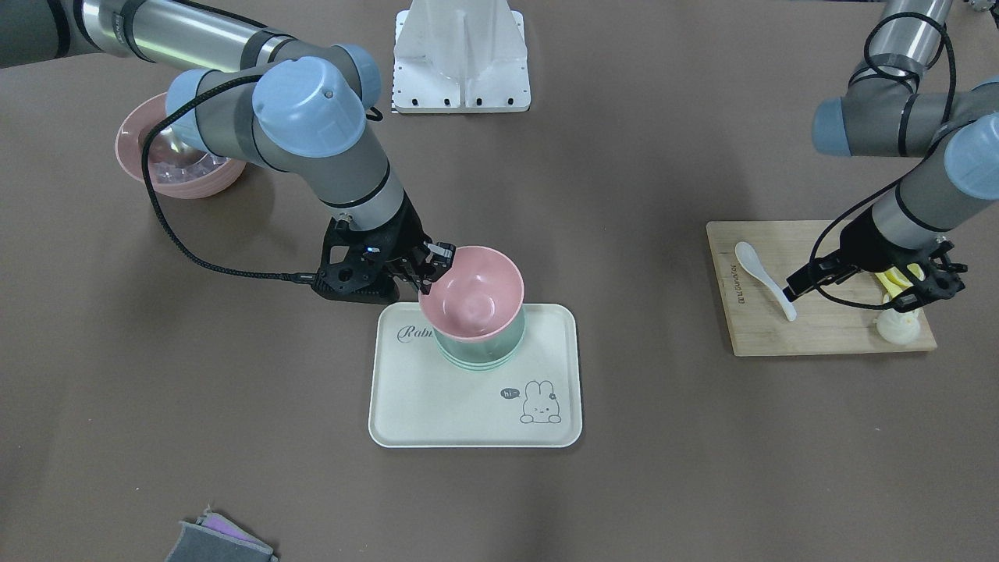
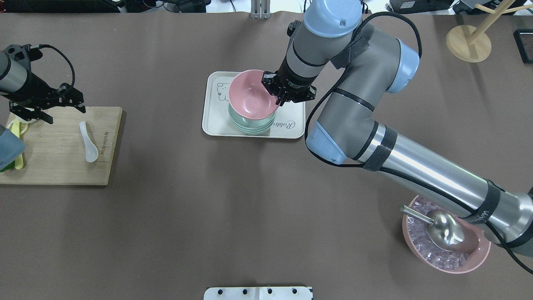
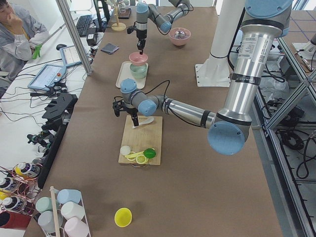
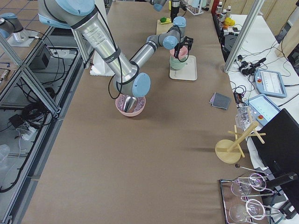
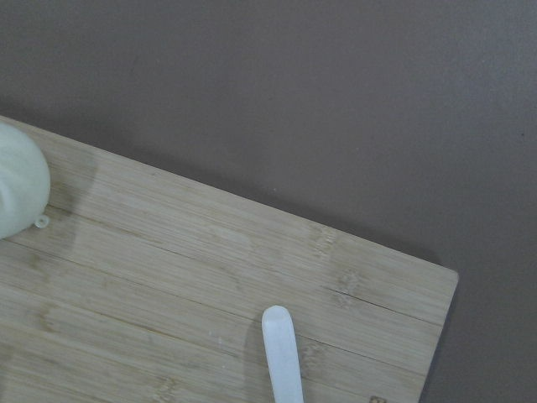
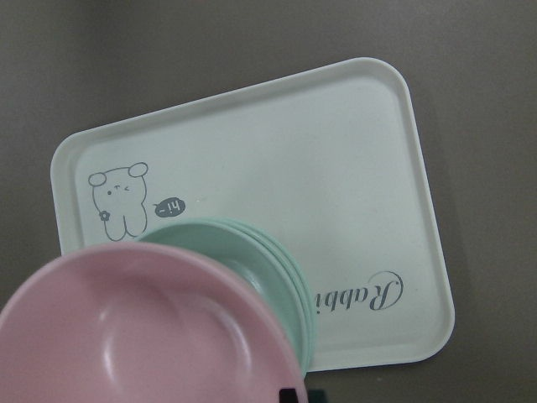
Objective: Stack pink bowl on green and place spoon
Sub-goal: 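Lower the pink bowl into the green bowl while the left gripper reaches out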
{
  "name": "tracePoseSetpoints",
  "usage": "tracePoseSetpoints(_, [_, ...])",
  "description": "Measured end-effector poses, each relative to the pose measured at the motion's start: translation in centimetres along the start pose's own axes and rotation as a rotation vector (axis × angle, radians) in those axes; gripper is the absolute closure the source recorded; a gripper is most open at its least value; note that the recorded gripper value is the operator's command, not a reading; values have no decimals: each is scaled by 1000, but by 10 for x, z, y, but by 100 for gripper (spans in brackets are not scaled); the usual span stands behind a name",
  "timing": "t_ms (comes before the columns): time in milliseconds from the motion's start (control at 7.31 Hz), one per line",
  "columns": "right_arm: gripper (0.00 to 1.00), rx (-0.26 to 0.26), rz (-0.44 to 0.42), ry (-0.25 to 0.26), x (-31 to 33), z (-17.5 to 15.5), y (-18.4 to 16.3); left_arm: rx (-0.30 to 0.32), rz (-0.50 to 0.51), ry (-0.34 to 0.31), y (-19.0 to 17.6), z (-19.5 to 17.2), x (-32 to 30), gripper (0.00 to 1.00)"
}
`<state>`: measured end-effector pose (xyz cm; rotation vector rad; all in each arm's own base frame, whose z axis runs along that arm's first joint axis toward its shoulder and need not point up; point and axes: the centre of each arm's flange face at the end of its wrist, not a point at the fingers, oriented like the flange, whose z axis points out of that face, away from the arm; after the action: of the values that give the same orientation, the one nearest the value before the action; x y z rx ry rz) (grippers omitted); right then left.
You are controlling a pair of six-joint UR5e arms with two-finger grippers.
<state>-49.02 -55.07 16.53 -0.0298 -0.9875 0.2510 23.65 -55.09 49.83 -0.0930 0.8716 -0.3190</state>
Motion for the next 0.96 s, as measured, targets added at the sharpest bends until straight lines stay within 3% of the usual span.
tracePoseSetpoints(410, [100,-35,29,6,-7,29,1,1,0,-1,0,1,1,3])
tracePoseSetpoints(547, [16,-44,31,6,-8,32,2,-4,-7,-4,1,4,2,3])
tracePoseSetpoints(684, [0,-48,30,5,-8,33,2,-13,-21,-10,2,11,4,3])
tracePoseSetpoints(957, [0,-46,17,-13,-10,30,3,-34,-47,-28,3,28,6,7])
